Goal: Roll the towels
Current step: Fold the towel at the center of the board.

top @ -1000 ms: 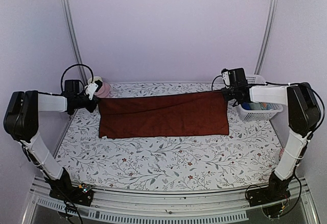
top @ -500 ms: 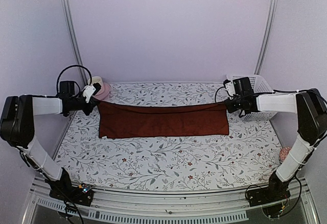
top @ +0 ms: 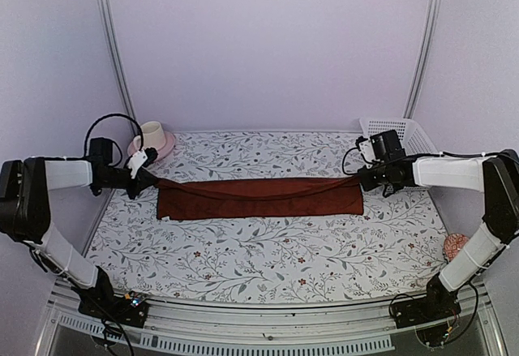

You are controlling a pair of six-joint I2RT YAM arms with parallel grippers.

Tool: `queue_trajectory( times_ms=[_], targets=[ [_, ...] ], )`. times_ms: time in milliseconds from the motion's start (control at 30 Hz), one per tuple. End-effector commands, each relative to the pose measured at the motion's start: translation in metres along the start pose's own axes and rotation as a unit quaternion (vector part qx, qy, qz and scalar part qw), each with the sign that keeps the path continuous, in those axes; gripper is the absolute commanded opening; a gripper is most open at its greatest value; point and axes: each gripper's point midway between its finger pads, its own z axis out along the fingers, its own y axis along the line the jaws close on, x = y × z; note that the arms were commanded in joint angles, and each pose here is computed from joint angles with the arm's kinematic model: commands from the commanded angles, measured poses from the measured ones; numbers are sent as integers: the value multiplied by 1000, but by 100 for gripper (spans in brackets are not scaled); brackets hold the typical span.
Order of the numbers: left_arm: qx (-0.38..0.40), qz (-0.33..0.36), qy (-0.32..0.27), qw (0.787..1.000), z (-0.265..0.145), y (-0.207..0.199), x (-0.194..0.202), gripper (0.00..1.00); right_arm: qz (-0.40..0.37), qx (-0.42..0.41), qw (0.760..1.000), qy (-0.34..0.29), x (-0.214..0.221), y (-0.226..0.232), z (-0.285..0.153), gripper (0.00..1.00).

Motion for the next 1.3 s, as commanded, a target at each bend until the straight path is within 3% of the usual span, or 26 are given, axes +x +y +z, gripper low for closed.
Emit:
queue_trajectory(
  times_ms=[0,433,1267],
  targets=[
    [57,14,4,998,-7,-27,6,0,0,3,1000,23,13,8,-15,2],
    [104,32,26,994,-15,-55,21,0,31,55,995,82,55,-3,-17,2],
    [114,32,76,990,-10,-49,46,0,-9,50,994,96,69,20,-29,2]
  ],
)
